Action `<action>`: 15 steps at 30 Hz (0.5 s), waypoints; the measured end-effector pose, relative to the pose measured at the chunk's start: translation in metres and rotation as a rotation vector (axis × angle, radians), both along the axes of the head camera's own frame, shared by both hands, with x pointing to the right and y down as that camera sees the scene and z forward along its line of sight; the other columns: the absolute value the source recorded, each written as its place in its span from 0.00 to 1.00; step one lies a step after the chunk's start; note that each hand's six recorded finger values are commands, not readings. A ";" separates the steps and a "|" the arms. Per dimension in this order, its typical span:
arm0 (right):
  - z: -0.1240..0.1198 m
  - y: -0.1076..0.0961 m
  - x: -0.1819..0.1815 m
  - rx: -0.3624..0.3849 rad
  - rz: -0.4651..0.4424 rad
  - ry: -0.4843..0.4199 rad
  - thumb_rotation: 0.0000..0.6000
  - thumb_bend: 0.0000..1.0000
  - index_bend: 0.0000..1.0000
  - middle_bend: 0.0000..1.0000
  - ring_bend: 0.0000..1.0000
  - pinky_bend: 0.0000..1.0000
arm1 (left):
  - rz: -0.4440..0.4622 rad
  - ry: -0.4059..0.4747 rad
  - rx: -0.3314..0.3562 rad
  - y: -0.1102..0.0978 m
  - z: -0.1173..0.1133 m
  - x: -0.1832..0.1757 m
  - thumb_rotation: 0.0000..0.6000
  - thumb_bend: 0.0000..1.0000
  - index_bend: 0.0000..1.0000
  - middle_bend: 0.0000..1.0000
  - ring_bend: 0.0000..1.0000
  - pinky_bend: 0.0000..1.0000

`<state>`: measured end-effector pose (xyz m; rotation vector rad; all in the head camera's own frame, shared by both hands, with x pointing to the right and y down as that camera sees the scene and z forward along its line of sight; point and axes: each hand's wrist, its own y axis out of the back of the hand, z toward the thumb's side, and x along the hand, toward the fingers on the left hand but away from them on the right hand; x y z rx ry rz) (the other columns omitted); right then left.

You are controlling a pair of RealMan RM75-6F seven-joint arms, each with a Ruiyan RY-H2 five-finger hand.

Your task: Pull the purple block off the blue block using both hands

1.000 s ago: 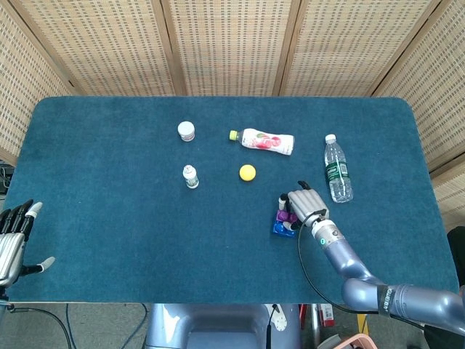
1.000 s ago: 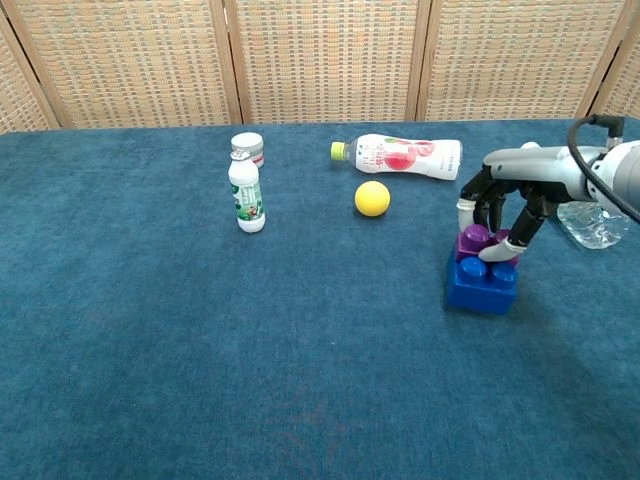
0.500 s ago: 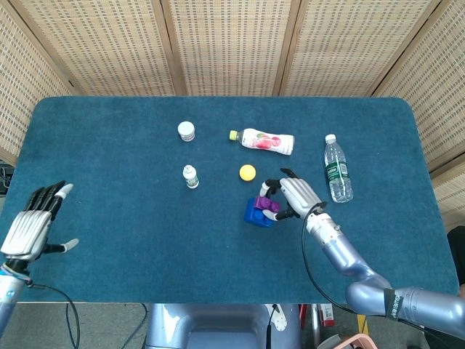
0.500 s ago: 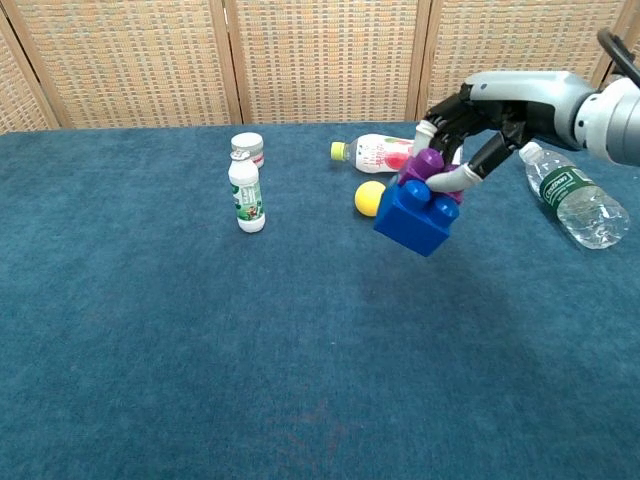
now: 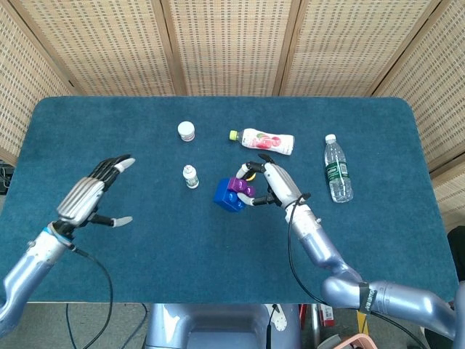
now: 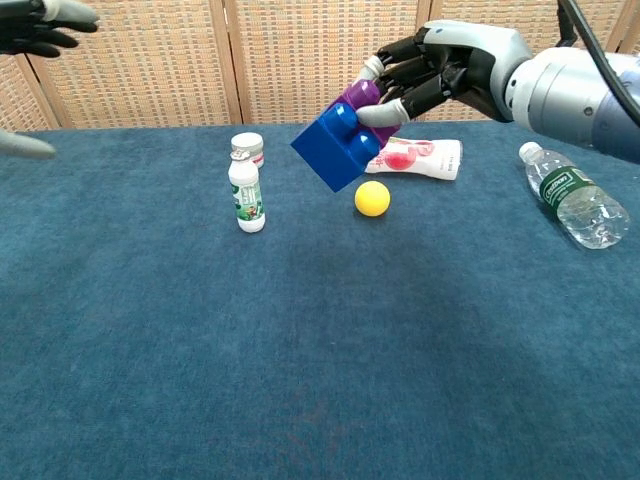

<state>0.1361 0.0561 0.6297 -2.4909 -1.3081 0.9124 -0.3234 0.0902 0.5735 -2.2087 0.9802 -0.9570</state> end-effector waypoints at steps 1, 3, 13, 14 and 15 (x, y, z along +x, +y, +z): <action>0.001 -0.001 -0.002 -0.004 0.011 -0.009 1.00 0.43 0.64 0.62 0.39 0.03 | 0.010 0.029 -0.006 -0.005 0.000 0.009 1.00 0.00 0.00 0.00 0.00 0.00; 0.002 -0.004 -0.007 -0.015 0.038 -0.034 1.00 0.43 0.64 0.62 0.39 0.03 | 0.019 0.064 -0.021 -0.011 0.000 0.021 1.00 0.00 0.00 0.00 0.00 0.00; 0.004 -0.021 -0.029 -0.062 0.137 -0.134 1.00 0.43 0.64 0.63 0.39 0.03 | -0.026 0.157 -0.109 -0.041 0.007 0.061 1.00 0.00 0.00 0.02 0.00 0.00; 0.004 -0.023 -0.031 -0.067 0.143 -0.139 1.00 0.43 0.64 0.63 0.39 0.03 | -0.034 0.160 -0.113 -0.043 0.009 0.063 1.00 0.00 0.00 0.04 0.01 0.00; 0.005 -0.024 -0.033 -0.072 0.148 -0.144 1.00 0.43 0.64 0.63 0.39 0.03 | -0.043 0.162 -0.118 -0.045 0.011 0.064 1.00 0.00 0.01 0.08 0.02 0.01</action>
